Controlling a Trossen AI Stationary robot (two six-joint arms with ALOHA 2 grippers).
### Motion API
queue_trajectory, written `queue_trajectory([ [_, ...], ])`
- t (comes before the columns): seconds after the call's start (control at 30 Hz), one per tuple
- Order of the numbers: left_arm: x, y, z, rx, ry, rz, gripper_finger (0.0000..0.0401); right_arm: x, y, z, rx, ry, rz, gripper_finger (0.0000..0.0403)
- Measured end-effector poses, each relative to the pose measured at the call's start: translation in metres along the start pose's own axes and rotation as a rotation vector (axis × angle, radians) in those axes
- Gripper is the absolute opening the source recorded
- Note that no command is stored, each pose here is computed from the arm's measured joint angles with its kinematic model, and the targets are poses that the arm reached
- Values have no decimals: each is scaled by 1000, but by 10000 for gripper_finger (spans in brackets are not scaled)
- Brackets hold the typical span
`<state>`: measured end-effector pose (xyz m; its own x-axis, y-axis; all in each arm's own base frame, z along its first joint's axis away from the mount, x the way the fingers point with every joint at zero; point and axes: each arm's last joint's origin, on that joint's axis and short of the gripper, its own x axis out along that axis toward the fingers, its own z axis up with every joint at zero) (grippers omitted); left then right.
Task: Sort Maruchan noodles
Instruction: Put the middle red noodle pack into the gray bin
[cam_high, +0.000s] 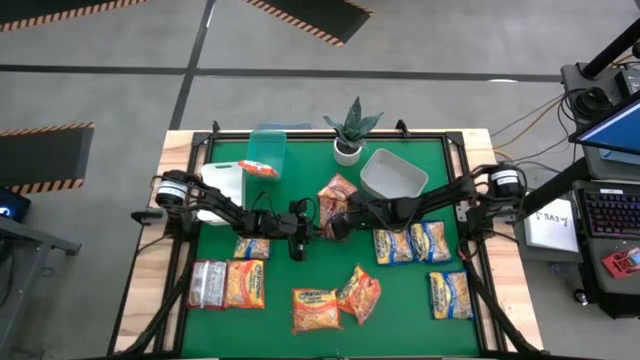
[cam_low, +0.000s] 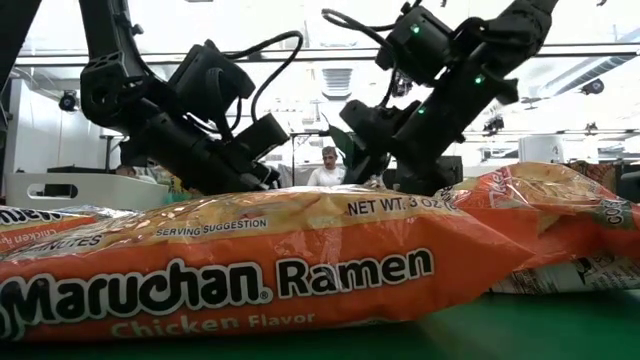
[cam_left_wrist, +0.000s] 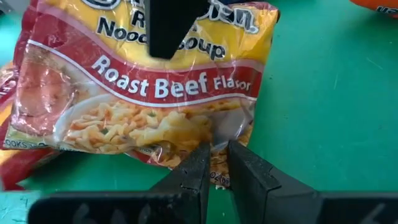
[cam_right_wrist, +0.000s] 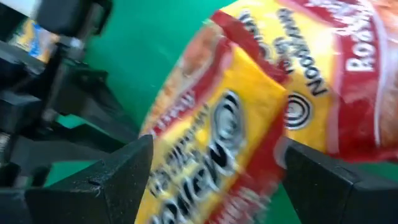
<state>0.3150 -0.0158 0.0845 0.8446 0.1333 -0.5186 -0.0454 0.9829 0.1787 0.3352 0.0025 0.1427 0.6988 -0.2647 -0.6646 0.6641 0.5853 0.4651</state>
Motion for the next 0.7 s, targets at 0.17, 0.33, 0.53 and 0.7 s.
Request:
queue_trajectory([
  [0.17, 0, 0, 0, 0, -1, 0, 41, 7, 0, -1, -14, -17, 20, 282],
  [0.33, 0, 0, 0, 0, -3, 0, 41, 7, 1, -1, -16, -17, 24, 201],
  [0.53, -1, 0, 1, -6, -7, 0, 41, 0, 3, 3, -27, -21, 38, 97],
  [0.7, -6, 0, 4, -3, 9, -4, 41, -8, 8, 6, -62, -32, 67, 31],
])
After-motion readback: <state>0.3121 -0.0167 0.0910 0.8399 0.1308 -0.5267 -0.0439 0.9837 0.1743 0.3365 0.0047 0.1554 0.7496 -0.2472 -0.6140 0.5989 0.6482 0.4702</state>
